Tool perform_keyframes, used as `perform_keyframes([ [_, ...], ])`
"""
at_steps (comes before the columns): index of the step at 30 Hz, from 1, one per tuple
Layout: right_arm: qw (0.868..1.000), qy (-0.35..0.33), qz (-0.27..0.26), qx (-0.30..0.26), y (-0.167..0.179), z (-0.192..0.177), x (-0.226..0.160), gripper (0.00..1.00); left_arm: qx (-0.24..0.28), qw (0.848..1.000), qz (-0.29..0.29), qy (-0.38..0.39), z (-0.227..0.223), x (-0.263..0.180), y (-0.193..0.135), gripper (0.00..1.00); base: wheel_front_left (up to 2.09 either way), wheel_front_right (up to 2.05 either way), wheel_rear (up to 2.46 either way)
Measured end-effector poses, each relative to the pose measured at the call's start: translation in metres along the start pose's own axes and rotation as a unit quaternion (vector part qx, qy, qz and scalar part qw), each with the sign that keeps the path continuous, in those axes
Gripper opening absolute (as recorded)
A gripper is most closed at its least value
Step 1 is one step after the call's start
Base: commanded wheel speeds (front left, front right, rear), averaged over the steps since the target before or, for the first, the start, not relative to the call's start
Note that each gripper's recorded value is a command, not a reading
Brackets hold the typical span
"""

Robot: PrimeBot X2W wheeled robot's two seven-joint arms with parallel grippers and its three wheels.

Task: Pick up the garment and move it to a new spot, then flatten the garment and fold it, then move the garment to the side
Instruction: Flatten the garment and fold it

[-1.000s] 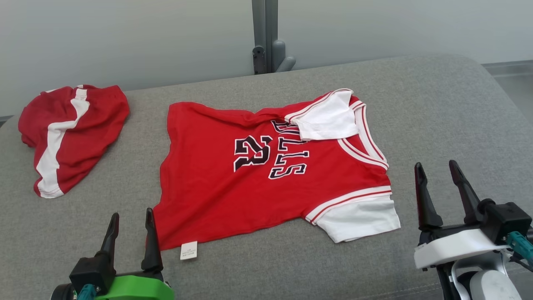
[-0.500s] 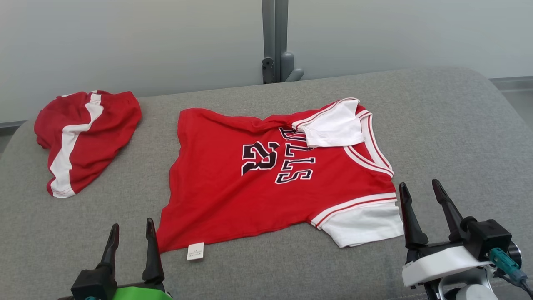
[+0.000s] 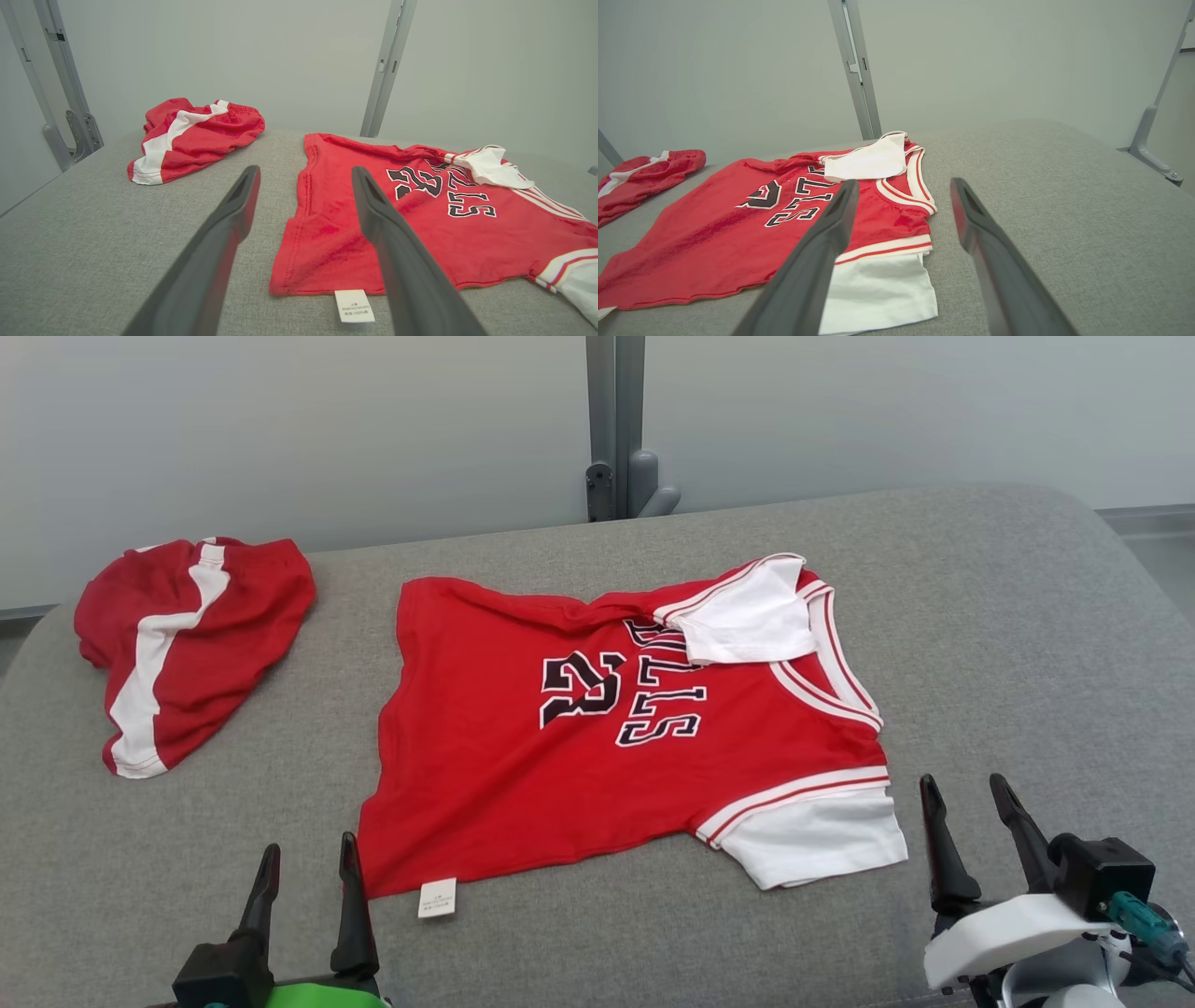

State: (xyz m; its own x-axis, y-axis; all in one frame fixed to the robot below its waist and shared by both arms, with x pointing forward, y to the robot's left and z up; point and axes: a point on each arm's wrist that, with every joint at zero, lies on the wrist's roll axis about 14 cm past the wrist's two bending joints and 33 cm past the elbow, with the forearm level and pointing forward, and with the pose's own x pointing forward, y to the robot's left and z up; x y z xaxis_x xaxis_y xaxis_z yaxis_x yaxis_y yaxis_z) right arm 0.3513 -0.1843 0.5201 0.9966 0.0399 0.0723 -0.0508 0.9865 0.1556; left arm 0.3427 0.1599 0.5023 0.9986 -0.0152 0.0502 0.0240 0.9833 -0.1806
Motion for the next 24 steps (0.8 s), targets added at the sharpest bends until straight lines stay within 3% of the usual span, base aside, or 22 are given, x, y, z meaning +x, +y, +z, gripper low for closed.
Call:
perform_keyframes([
  [9, 0.99, 0.123, -0.065, 0.036, -0.038, -0.068, -0.012, 1.0, 0.0, 1.0, -0.004, 0.024, -0.015, -0.004, -0.002, 1.0, 0.0, 0.0, 0.0],
  [24, 0.973, 0.212, -0.053, 0.076, -0.015, -0.129, 0.014, 1.0, 0.006, 0.999, 0.018, 0.045, -0.027, -0.01, 0.013, 1.0, 0.0, 0.0, 0.0],
])
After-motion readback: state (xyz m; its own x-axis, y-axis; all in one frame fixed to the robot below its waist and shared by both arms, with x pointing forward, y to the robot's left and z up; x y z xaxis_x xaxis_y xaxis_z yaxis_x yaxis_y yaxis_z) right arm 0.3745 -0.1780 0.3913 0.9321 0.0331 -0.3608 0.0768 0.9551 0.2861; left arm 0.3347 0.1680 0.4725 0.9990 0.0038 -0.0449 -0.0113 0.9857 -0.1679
